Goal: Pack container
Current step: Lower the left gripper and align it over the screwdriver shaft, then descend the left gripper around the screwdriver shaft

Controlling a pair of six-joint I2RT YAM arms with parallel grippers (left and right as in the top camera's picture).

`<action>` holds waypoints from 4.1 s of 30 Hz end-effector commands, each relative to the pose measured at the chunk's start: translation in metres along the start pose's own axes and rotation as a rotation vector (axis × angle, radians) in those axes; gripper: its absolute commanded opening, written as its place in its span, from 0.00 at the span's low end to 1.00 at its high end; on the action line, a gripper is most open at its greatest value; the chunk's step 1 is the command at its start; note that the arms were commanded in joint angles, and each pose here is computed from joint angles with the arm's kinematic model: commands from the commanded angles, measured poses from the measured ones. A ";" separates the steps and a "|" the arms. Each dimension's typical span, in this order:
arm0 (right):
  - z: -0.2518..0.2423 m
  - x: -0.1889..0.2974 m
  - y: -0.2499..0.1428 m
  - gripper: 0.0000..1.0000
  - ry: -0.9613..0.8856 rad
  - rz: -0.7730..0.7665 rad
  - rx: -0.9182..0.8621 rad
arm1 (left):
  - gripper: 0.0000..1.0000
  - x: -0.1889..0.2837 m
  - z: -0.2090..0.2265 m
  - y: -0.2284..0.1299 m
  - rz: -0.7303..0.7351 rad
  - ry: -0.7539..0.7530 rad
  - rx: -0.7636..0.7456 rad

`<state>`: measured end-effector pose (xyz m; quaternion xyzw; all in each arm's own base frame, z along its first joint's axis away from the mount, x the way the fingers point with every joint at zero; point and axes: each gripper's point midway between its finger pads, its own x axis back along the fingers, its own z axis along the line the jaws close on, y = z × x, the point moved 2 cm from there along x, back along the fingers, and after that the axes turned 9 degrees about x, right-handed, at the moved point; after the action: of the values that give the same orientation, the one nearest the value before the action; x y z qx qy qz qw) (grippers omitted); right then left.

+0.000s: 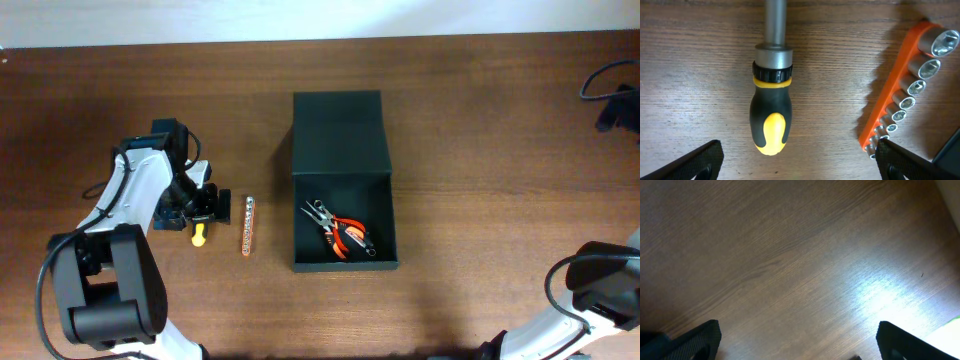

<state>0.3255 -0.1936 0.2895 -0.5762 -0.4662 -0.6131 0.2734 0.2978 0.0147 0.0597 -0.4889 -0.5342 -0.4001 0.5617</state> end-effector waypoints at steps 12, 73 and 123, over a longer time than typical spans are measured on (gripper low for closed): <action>-0.001 -0.001 0.000 0.99 0.001 0.003 -0.011 | 0.99 0.002 0.001 0.023 -0.087 0.006 -0.152; -0.001 -0.001 0.000 0.99 0.001 0.003 -0.011 | 0.99 -0.024 0.027 0.027 -0.036 0.034 0.017; -0.001 -0.001 0.000 0.99 0.001 0.003 -0.011 | 0.99 -0.042 0.006 0.023 0.019 0.019 -0.076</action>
<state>0.3256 -0.1936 0.2895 -0.5761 -0.4660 -0.6135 0.2731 0.3136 0.0271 0.0181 -0.4965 -0.5053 -0.4254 0.5632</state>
